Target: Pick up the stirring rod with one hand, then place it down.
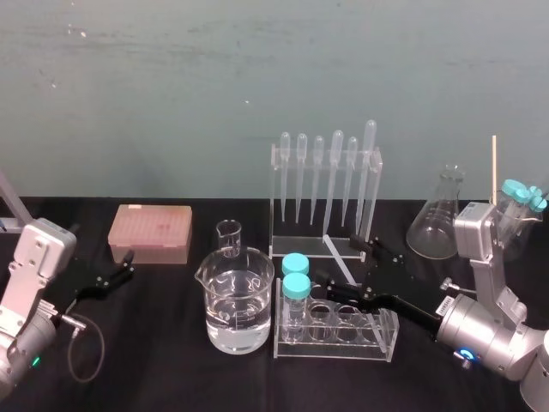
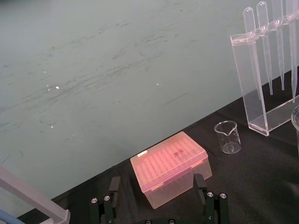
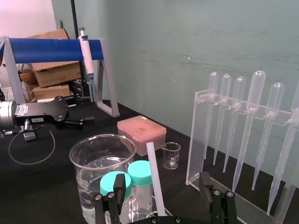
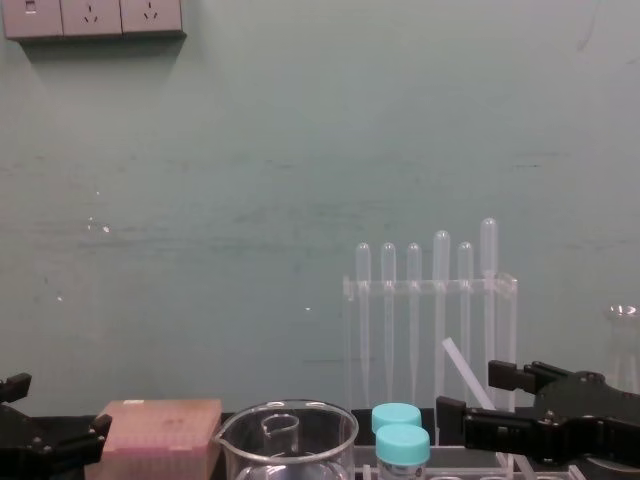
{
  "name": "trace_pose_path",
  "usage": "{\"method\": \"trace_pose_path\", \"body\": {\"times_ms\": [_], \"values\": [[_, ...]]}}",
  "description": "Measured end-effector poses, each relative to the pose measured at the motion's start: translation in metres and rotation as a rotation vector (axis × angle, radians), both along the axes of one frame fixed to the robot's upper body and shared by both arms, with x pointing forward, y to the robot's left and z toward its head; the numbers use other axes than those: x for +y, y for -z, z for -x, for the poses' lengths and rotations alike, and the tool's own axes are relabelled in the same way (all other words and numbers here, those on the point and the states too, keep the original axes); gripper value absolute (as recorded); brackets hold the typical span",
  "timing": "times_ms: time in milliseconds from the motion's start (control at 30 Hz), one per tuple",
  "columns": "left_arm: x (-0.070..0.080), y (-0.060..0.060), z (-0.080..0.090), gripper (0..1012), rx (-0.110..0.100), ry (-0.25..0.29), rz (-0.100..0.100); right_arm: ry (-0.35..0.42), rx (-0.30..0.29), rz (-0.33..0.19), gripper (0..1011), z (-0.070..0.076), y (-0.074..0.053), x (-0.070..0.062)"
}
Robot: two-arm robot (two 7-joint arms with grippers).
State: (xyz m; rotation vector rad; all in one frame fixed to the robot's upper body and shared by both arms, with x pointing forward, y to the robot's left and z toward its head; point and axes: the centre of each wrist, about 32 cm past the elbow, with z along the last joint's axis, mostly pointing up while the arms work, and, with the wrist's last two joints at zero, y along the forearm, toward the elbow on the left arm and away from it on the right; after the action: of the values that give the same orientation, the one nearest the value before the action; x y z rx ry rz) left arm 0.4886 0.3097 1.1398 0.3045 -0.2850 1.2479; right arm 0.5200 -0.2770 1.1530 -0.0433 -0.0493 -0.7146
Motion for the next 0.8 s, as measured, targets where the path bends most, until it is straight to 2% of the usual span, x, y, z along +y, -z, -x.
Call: {"method": "trace_pose_path", "body": {"times_ms": [500,800], "values": [[0.0000,0.0000,0.0000,1000,0.000,0.000,0.000,0.000,0.001,0.003,997,-0.0002,-0.0003,-0.0003],[0.0000,0.0000,0.0000,1000,0.000,0.000,0.000,-0.001,0.001,0.002,787,-0.0002,-0.0002,-0.0003]]}}
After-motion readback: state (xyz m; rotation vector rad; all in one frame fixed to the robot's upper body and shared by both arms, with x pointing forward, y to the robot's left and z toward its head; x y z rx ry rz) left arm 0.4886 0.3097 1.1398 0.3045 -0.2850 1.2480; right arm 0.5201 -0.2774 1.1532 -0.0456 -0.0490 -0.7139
